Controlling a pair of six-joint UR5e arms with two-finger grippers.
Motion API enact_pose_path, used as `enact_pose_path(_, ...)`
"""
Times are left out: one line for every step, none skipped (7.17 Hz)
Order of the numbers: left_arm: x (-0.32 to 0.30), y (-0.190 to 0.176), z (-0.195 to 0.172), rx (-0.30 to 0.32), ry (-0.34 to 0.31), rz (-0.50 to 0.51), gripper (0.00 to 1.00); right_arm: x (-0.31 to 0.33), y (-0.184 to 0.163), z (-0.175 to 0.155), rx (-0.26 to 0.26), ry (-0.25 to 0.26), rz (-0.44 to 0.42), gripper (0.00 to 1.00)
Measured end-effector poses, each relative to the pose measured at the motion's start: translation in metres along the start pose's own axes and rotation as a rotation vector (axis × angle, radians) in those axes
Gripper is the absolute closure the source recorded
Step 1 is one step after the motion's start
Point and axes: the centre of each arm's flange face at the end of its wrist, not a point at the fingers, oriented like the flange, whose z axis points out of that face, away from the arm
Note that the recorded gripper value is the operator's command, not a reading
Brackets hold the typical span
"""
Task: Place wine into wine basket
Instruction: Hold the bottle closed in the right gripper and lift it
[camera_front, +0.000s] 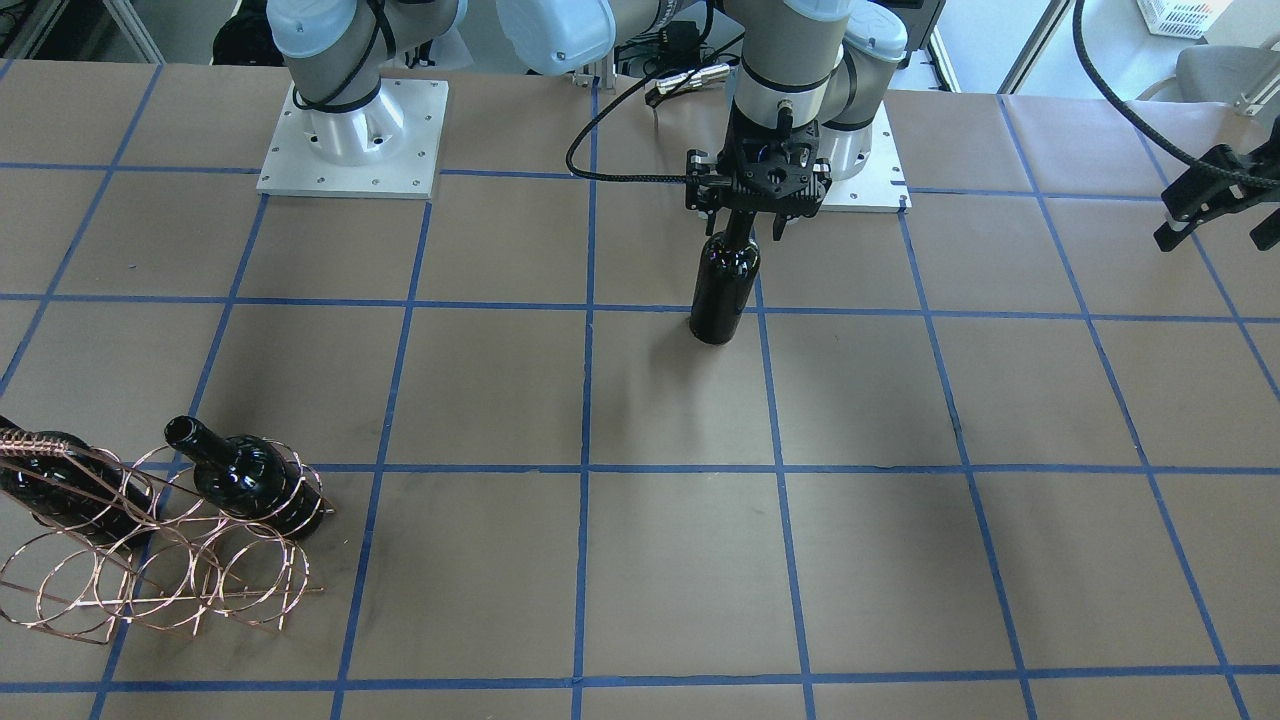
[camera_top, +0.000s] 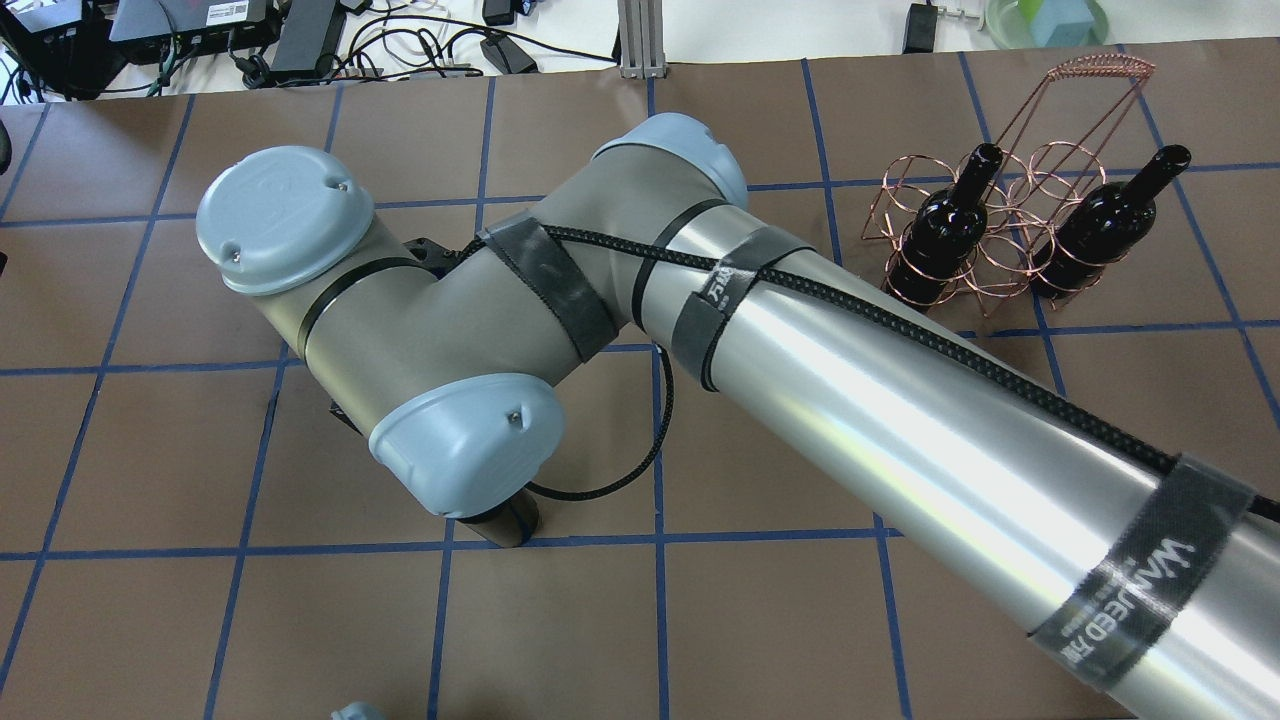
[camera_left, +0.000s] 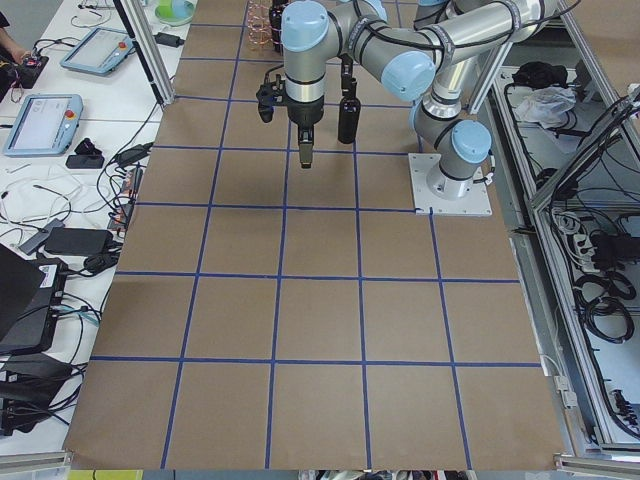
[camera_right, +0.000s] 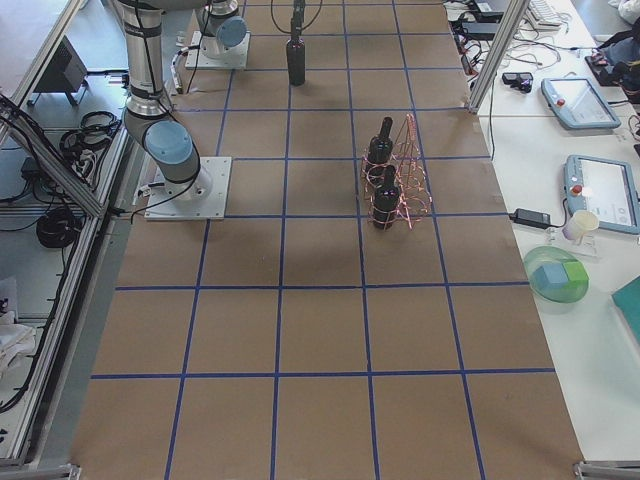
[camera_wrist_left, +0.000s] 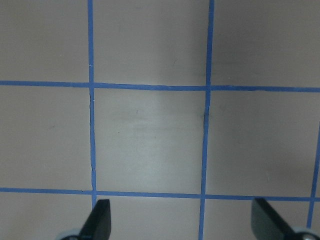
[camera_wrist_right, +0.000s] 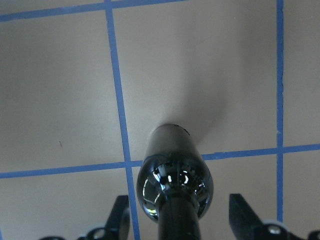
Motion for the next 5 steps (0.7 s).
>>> enact_pose_path(-0.0001,0.0000,0.0002,-0.001,0.000,0.000,0.00,-0.0002,0.0001,0.0010,-0.004,0.000,0.001,0.61)
enact_pose_path(-0.0001,0.0001,0.0003,-0.001,0.000,0.000,0.00,-0.0007,0.0006,0.0010,-0.009,-0.006,0.005,0.74)
enact_pose_path(0.0000,0.0000,0.0003,-0.001,0.000,0.000,0.00,-0.0015,0.0010,0.0005,-0.014,-0.015,0.010,0.89)
enact_pose_path(0.0000,0.0000,0.0003,0.000,0.001,0.000,0.00,-0.0021,0.0013,-0.0001,-0.016,-0.021,0.014,1.00)
enact_pose_path(0.0001,0.0000,0.0003,0.000,0.001,0.000,0.00,-0.0023,0.0014,-0.0004,-0.017,-0.023,0.016,1.00)
